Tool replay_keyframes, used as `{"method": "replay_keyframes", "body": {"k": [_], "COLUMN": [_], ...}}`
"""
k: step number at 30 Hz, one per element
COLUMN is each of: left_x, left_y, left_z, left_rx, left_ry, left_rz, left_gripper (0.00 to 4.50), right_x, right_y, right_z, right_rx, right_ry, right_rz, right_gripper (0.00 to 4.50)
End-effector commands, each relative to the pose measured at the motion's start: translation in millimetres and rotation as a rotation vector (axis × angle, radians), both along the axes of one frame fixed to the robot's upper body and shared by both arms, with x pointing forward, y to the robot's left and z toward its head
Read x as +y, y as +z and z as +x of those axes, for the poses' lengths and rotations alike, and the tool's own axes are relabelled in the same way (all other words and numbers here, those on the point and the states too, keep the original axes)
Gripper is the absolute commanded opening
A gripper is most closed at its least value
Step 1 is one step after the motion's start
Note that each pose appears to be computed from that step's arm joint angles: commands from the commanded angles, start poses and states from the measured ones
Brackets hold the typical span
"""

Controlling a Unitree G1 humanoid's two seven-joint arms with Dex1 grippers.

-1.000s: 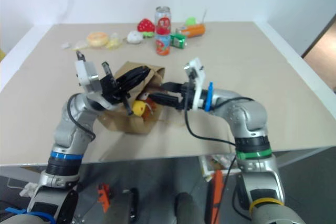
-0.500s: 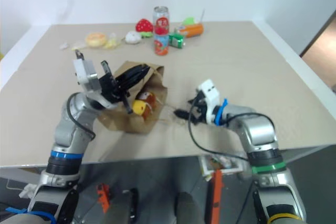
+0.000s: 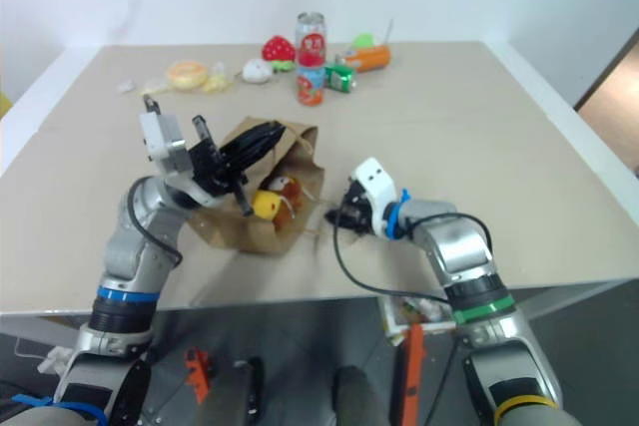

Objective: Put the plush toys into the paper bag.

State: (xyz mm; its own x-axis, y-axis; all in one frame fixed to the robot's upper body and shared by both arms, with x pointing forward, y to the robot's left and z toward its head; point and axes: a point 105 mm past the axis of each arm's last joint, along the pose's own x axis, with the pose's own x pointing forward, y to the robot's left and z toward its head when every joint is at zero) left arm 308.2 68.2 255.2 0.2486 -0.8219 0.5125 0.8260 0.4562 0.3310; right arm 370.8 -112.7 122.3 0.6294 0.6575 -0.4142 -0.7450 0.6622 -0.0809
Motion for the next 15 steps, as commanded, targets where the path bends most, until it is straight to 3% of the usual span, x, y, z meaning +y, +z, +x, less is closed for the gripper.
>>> {"method": "replay_keyframes", "body": {"k": [1,3,7,10,15], "left_x": [3,3,3,3,8], "left_y": [9,9,8,8,13], "left_z": [-6,-6,-6,-4,4], "left_rx": [-0.036,-0.035,-0.032,-0.027,0.033], "left_ry": [0.001,0.002,0.004,0.006,0.028], "left_rz": [-0.019,-0.019,-0.019,-0.024,-0.104], "left_gripper": [0.00,0.00,0.00,0.00,0.00], "right_x": [1,1,-1,5,25], "right_y": [24,28,44,70,123], "right_z": [1,0,-2,-9,-56], "right_rx": [-0.073,-0.079,-0.100,-0.107,-0.087], "right_ry": [0.034,0.048,0.064,0.101,0.340], "right_rz": [0.011,0.015,0.055,0.184,0.437], "right_gripper": [0.95,0.05,0.05,0.05,0.05]}}
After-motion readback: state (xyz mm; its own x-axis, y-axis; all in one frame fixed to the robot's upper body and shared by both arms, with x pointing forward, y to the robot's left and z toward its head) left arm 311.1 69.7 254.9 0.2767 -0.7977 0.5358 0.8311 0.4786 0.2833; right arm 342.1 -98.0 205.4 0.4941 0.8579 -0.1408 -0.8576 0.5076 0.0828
